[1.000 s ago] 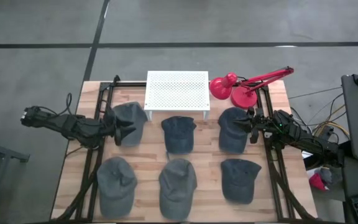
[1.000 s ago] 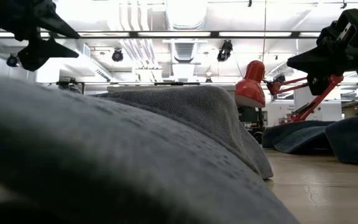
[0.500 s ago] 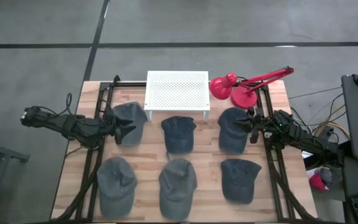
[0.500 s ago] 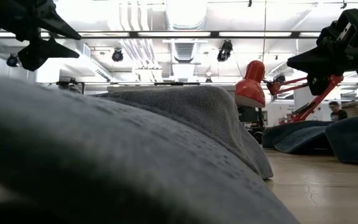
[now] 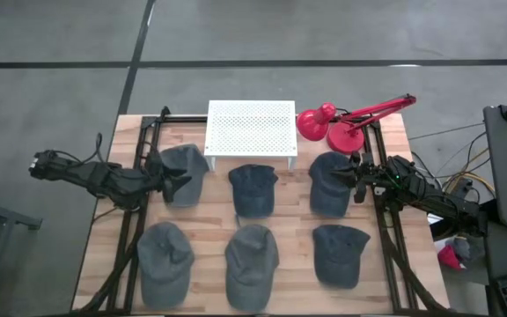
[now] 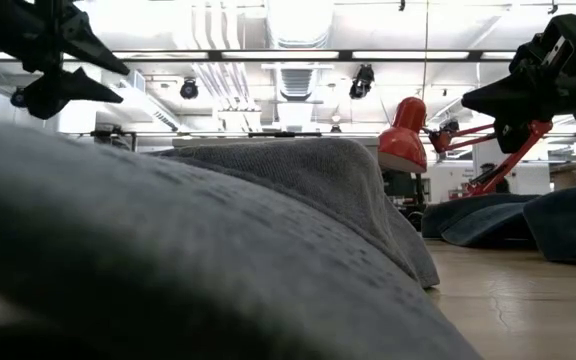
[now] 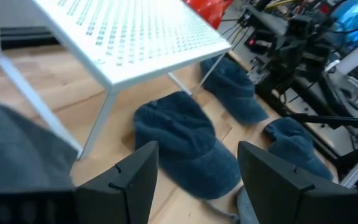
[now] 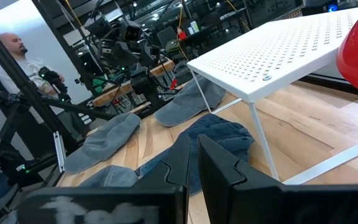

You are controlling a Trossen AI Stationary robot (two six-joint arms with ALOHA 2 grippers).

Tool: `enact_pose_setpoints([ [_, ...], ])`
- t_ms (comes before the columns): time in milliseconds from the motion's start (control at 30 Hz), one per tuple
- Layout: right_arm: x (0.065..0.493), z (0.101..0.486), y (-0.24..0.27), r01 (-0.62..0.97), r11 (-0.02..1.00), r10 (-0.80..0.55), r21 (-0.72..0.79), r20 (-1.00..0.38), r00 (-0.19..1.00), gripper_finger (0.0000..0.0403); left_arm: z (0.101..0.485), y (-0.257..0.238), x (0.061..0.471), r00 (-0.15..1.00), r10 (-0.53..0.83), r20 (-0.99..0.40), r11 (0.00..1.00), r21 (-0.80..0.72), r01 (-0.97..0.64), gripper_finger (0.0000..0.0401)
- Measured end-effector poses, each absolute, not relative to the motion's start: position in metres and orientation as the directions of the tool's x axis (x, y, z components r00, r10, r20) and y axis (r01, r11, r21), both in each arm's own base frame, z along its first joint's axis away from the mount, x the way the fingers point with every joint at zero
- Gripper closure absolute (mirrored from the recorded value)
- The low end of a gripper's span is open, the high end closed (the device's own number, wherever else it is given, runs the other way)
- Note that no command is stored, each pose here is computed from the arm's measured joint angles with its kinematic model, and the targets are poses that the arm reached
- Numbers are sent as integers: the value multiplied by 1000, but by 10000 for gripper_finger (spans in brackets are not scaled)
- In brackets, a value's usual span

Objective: Pick & Place hat
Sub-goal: Put the top left gray cap on the shelf

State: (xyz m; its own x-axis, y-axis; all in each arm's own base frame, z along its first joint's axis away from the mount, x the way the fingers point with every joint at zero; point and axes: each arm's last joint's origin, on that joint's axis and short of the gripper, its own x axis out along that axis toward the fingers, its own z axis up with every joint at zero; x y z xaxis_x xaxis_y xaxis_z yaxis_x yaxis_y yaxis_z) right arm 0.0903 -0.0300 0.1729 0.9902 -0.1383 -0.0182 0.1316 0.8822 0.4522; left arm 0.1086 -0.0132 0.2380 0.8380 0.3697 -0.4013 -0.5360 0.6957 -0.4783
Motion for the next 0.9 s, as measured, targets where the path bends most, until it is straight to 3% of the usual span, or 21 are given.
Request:
enact_pose_setpoints([
  [267,90,173,-30,133,882,-140,452,-18,990,376,225,-12,106,761,398,-512,620,-461,-635,181],
  [567,90,173,-30,134,882,-141,452,-18,990,376,208,-9,94,612,439,-657,460,-421,-782,181],
  [900,90,173,-30,133,882,-140,452,-19,990,376,209,-7,89,566,453,-689,398,-412,-819,181],
])
